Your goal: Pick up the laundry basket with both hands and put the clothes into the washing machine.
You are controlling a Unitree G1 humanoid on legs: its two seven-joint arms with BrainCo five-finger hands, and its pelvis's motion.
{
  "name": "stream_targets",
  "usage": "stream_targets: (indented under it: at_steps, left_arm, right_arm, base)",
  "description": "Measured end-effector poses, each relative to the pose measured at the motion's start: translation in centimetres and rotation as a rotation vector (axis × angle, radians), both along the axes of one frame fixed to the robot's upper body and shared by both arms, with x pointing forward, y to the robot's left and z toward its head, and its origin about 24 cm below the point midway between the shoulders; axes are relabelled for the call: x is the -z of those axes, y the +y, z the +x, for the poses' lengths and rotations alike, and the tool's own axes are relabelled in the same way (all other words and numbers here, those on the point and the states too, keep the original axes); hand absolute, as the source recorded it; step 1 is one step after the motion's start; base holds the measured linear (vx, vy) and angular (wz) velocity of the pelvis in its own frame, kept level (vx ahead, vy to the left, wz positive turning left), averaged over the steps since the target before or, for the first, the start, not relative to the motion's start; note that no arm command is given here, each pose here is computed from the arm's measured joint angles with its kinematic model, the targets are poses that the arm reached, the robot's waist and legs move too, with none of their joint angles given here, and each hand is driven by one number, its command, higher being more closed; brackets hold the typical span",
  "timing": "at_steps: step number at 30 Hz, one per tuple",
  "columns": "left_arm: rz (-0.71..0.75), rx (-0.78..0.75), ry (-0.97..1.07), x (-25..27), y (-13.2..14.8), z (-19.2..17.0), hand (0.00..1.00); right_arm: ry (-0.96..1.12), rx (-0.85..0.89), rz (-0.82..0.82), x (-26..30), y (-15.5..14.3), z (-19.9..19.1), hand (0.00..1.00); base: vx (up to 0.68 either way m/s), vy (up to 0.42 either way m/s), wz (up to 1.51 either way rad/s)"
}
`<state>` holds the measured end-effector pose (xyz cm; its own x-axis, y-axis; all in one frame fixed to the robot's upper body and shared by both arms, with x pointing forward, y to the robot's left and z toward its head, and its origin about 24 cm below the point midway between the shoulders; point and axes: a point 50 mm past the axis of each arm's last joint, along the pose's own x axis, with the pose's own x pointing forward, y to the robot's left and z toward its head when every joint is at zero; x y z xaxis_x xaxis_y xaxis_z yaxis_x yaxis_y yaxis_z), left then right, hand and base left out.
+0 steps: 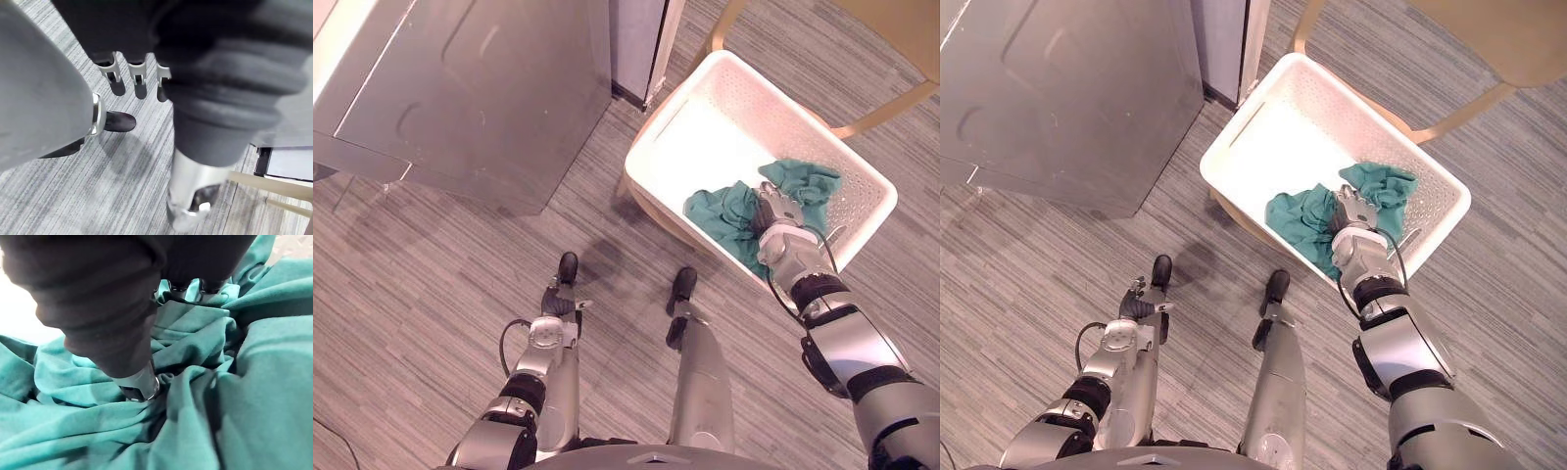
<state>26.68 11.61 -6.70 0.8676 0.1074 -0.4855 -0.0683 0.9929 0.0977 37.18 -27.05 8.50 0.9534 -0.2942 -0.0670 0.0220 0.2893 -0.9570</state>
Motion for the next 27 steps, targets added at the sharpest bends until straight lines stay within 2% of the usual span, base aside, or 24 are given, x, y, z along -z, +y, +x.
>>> stream_targets:
  at_steps: [5,6,7,9,10,12,16,21,27]
  left_arm:
    - [-0.038,-0.028,-0.017,-0.4,-0.7,0.1,0.00]
    - [-0.039,-0.040,-0.017,-0.4,-0.7,0.1,0.00]
    - [-0.037,-0.044,-0.014,-0.4,-0.7,0.0,0.00]
    - [-0.049,-0.061,0.001,-0.2,-0.6,-0.1,0.00]
    - [-0.049,-0.065,0.003,-0.1,-0.6,-0.2,0.00]
    - [-0.068,-0.100,0.019,0.2,-0.3,-0.5,0.00]
    - [-0.095,-0.162,0.063,1.0,0.4,-1.1,0.00]
    - [-0.119,-0.195,0.130,2.2,0.6,-2.2,0.00]
    - [-0.129,-0.220,0.159,2.8,0.9,-2.8,0.00]
  right_arm:
    - [-0.169,0.215,0.474,1.2,-1.2,-1.1,1.00]
    - [-0.245,0.274,0.610,0.9,-1.7,-1.2,1.00]
    - [-0.266,0.295,0.658,0.9,-1.9,-1.2,1.00]
    - [-0.352,0.381,0.881,0.9,-2.2,-1.4,1.00]
    - [-0.375,0.405,0.939,0.9,-2.3,-1.4,1.00]
    - [-0.469,0.479,1.183,1.0,-2.4,-1.5,1.00]
    - [-0.547,0.534,1.453,1.0,-1.3,-1.0,1.00]
    - [-0.668,0.457,1.820,-1.7,2.3,0.9,1.00]
    - [-0.730,0.470,2.054,-2.3,4.2,1.6,1.00]
  base:
    - [0.05,-0.003,0.10]
    - [0.04,0.000,0.09]
    - [0.05,0.004,0.07]
    - [0.05,0.010,0.09]
    - [0.07,0.002,0.09]
    - [0.07,-0.007,0.07]
    - [0.07,-0.014,0.00]
    - [0.06,-0.019,-0.07]
    - [0.05,-0.019,0.02]
